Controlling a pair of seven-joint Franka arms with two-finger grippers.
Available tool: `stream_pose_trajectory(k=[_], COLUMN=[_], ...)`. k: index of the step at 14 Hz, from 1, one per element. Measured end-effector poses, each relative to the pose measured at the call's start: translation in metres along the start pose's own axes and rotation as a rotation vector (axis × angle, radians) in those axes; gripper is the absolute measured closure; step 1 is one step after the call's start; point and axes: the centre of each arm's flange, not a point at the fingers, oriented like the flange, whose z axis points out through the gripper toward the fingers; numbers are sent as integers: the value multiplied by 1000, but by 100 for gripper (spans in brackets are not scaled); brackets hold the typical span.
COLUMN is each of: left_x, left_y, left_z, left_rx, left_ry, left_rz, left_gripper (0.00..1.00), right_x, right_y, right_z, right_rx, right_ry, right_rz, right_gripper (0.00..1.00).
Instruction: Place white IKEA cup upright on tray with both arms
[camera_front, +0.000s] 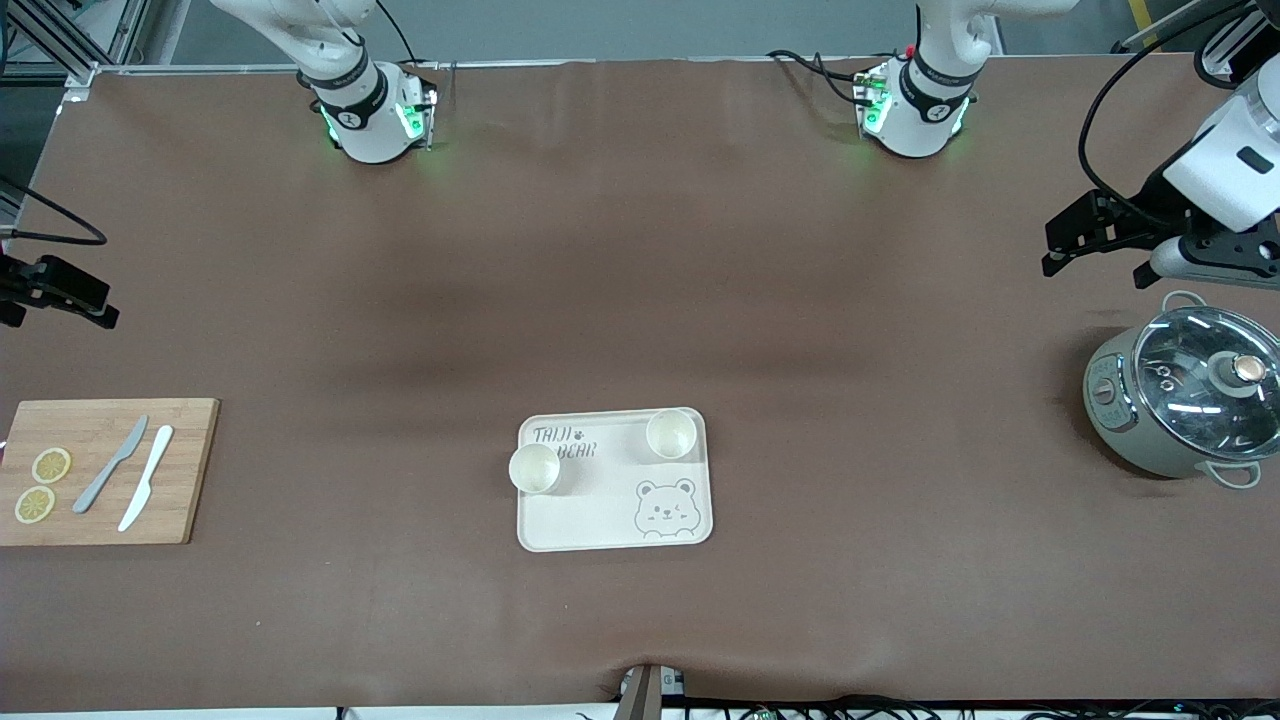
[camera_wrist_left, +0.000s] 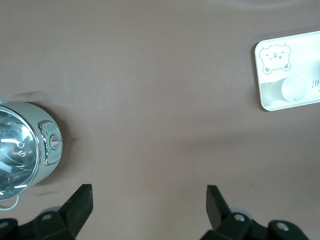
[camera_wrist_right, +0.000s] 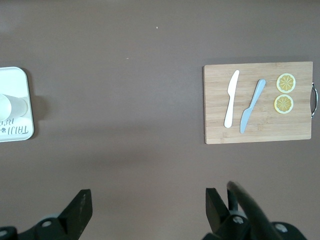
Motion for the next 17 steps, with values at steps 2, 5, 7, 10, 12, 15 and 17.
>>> stream_pose_trajectory(k=[2,5,7,10,12,15,17], left_x=[1,13,20,23,23,23,23], left_y=[0,3,3,3,5,11,13], left_z=[1,-4,-3,2,2,2,2], left_rx=[0,3,4,5,5,3,3], left_ry=[-3,16,20,12,10,10,10], left_rz=[1,4,4,4,8,18,21], left_gripper=[0,0,0,0,0,0,0], right_x=[0,0,0,0,0,0,0], right_y=[0,0,0,0,0,0,0], right_z=[0,0,0,0,0,0,0], right_rx=[0,0,0,0,0,1,1], right_ry=[0,0,1,1,1,1,1], right_rz=[1,1,1,1,0,0,0], right_gripper=[0,0,0,0,0,0,0])
